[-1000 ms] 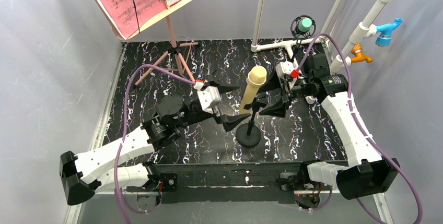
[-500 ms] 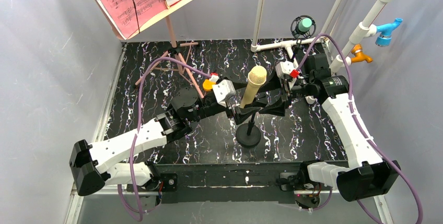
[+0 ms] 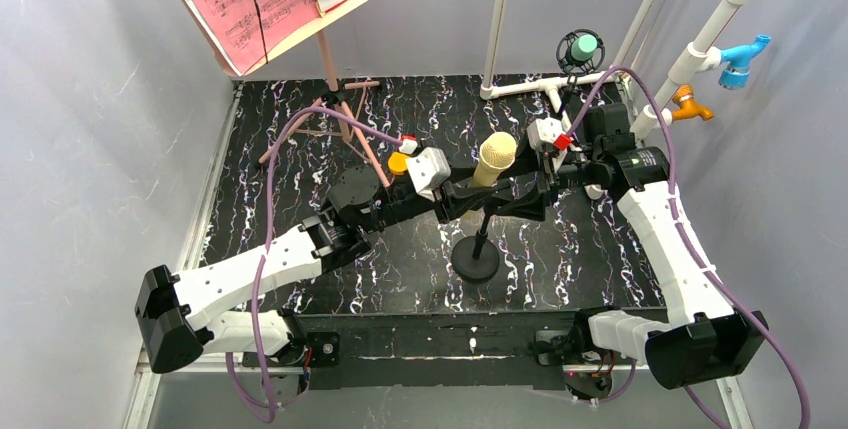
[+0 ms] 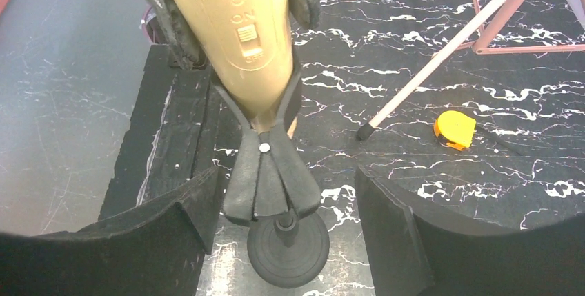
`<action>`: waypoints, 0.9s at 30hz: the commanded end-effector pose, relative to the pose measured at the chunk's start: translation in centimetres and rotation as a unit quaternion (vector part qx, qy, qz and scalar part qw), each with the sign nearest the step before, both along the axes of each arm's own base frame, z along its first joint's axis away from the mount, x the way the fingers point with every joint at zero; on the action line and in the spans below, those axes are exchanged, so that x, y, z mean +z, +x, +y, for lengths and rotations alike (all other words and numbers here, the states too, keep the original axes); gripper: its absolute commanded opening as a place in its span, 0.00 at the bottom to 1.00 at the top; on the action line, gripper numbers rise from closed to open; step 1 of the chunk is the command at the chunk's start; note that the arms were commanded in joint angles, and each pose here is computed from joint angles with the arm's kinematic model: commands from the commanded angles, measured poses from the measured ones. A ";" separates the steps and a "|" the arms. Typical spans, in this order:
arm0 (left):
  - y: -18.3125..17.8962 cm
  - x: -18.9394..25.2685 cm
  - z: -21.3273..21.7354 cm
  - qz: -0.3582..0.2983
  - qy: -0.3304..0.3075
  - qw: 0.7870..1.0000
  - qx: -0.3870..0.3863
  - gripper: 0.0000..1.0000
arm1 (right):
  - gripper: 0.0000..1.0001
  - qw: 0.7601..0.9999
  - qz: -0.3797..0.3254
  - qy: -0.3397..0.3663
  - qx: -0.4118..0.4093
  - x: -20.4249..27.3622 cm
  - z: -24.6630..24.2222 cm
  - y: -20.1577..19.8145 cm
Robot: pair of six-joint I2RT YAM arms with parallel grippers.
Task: Pack up the instrument practice props
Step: Remove the microphone from the microphone stand.
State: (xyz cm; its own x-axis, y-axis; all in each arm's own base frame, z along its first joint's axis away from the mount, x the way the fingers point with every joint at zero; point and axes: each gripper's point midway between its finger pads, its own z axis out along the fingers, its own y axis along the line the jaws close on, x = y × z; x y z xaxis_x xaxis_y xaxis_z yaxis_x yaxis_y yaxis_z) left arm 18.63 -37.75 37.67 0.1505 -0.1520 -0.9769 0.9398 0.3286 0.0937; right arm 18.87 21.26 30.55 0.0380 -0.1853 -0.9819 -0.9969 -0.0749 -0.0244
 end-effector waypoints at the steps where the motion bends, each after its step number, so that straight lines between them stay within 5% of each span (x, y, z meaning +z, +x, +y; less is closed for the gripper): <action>1: -0.1 3.0 0.1 -0.023 -0.033 0.999 0.002 0.08 | 0.77 1.000 -0.015 0.006 -0.001 0.6 0.0 -0.3; 4: -0.1 3.1 0.1 -0.021 -0.035 0.999 0.002 0.00 | 0.75 1.000 -0.018 0.005 -0.004 0.7 -0.1 -0.2; 11: 0.1 3.1 0.3 -0.015 -0.038 0.999 0.009 0.00 | 0.65 1.000 -0.025 0.000 -0.012 0.9 -0.3 -0.1; 13: 0.2 3.0 0.3 -0.013 -0.038 0.999 0.011 0.00 | 0.51 1.000 -0.027 -0.001 -0.014 0.9 -0.4 -0.1; 15: 0.2 3.0 0.4 -0.012 -0.039 0.999 0.012 0.00 | 0.17 0.999 -0.029 -0.006 -0.019 0.7 -0.4 0.1; 17: 0.2 3.0 0.4 -0.011 -0.040 0.999 0.013 0.00 | 0.01 0.999 -0.030 -0.008 -0.022 0.6 -0.5 0.2; 27: -0.7 5.5 3.3 -0.032 -0.069 0.997 0.033 0.00 | 0.01 0.998 -0.030 -0.023 -0.040 -0.3 -0.8 0.6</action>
State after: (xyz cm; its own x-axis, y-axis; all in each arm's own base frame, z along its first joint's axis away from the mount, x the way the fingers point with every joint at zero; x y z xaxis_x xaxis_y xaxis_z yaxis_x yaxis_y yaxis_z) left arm 19.11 -37.26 38.19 0.1463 -0.1637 -0.9756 0.9276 0.3655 0.0777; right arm 19.05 20.76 30.64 0.0515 -0.2140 -0.9755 -0.9985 -0.0290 -0.0463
